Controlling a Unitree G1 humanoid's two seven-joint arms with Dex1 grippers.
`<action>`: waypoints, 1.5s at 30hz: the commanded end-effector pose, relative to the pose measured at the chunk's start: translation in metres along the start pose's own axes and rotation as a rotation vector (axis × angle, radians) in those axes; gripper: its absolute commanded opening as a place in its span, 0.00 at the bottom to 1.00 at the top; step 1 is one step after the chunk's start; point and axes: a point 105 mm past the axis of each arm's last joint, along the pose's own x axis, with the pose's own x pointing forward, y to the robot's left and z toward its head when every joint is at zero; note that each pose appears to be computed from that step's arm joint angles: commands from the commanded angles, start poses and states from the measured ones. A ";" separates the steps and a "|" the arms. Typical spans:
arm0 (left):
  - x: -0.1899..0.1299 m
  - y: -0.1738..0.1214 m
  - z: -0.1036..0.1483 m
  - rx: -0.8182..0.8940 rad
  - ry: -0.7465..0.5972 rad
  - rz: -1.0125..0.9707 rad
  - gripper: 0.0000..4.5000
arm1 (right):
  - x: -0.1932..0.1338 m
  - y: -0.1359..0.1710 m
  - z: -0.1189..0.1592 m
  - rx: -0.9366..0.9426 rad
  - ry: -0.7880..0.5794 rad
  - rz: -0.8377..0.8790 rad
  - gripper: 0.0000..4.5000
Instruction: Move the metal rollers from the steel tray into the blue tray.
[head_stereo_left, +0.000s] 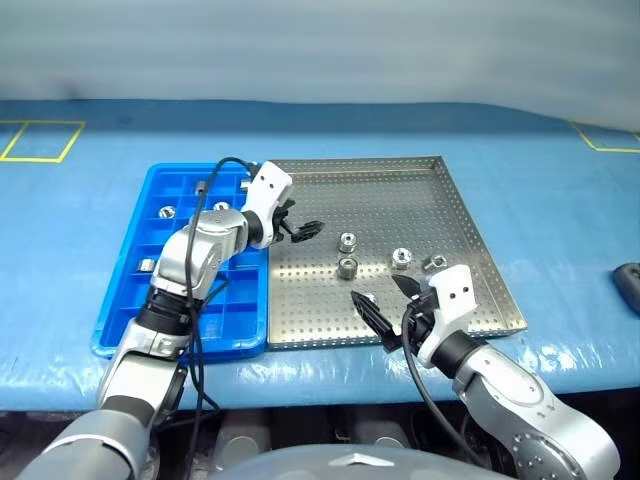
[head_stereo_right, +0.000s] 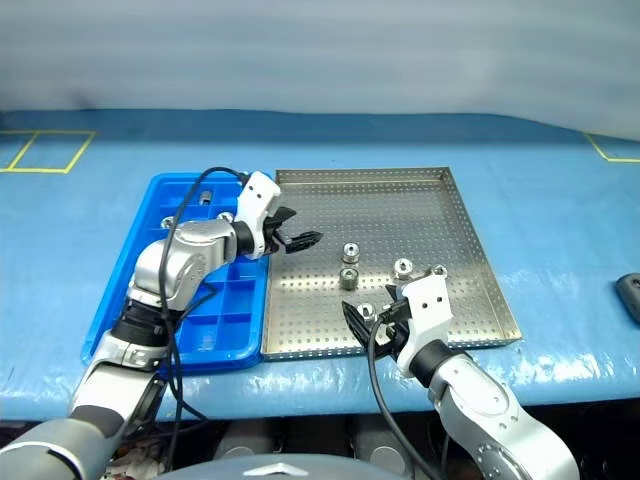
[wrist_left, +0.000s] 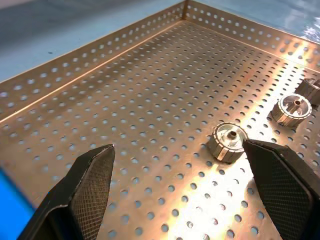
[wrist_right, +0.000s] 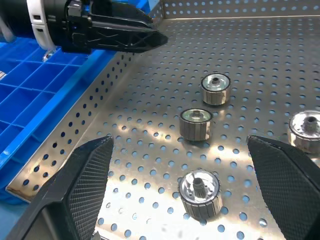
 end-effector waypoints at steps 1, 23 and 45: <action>0.025 -0.017 0.007 0.023 0.023 -0.077 0.99 | -0.008 0.000 0.014 -0.020 -0.075 -0.052 1.00; 0.063 -0.017 -0.016 0.121 0.213 -0.058 0.51 | -0.011 -0.001 0.015 -0.011 -0.110 -0.103 1.00; -0.085 0.048 0.038 0.039 -0.311 0.432 0.38 | 0.050 0.047 0.039 -0.203 -0.082 0.372 1.00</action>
